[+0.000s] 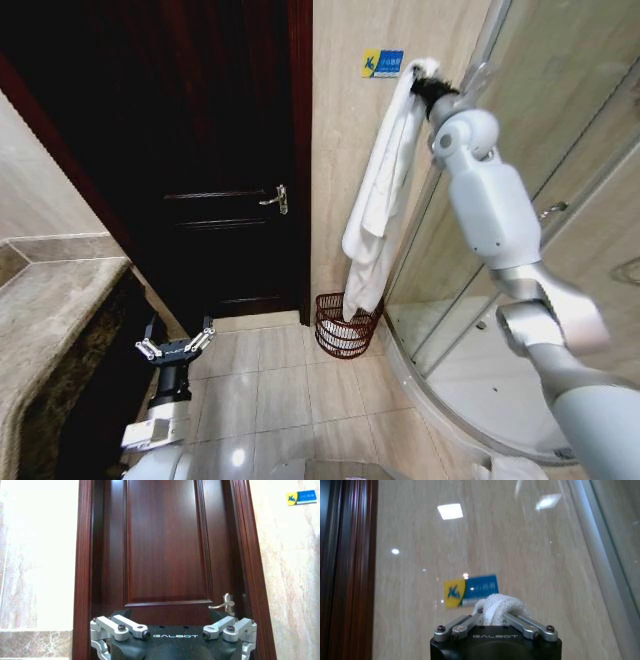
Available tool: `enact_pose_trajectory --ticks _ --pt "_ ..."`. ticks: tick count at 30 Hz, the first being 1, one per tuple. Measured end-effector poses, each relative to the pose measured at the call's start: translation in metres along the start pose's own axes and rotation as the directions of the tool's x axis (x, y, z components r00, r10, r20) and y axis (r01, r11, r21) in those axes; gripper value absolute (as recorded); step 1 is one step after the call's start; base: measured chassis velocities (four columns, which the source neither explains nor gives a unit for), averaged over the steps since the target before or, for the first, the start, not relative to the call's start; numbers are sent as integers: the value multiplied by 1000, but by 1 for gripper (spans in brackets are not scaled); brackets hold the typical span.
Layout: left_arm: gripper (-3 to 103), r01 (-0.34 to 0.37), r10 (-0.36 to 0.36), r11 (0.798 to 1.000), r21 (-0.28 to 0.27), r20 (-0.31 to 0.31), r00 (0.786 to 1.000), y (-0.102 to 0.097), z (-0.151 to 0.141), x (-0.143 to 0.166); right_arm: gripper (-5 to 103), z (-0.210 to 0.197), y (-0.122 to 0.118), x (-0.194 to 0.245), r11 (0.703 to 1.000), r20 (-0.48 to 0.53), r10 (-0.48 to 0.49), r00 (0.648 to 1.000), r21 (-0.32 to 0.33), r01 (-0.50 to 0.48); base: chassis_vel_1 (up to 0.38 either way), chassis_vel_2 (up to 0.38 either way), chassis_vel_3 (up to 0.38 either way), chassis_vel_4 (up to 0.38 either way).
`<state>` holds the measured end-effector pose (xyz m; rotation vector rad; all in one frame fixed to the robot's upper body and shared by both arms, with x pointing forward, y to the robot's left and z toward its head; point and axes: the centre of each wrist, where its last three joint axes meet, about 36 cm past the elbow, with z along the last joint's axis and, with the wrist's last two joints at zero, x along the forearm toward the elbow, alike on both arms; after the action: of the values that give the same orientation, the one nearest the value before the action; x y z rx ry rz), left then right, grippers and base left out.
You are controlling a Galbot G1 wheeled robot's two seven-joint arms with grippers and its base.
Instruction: Discard the used towel into the hamper.
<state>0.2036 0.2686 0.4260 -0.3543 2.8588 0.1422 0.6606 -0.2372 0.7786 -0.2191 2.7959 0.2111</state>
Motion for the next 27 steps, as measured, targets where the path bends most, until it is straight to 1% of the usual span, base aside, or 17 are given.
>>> enact_pose_trajectory --ticks 3,4,6,10,16,23,27 --pt "100 -3 3 1000 -1 1 1000 -1 0 0 3 39 -3 8 1000 -40 15 999 11 -15 0 0 0 0" --pt "100 -3 3 1000 -1 1 1000 -1 0 0 3 39 -3 8 1000 -40 15 999 11 -15 0 0 0 0" --pt "100 -5 5 1000 4 6 1000 -2 -1 -1 3 68 -7 16 999 -68 29 997 16 -28 0 0 0 0" --pt "100 -2 2 1000 18 17 1000 -4 1 -3 3 89 -12 28 999 -90 39 995 10 -39 0 0 0 0" --pt "100 3 -4 1000 25 10 1000 -7 5 -3 3 90 -8 41 999 -82 32 996 -2 -32 0 0 0 0" --pt "100 0 0 1000 14 8 1000 -7 6 -2 3 97 -2 47 1000 -94 21 995 -5 -21 0 0 0 0" --pt "100 -6 6 1000 4 10 1000 -7 6 -1 3 105 -3 50 1000 -108 23 994 3 -23 0 0 0 0"
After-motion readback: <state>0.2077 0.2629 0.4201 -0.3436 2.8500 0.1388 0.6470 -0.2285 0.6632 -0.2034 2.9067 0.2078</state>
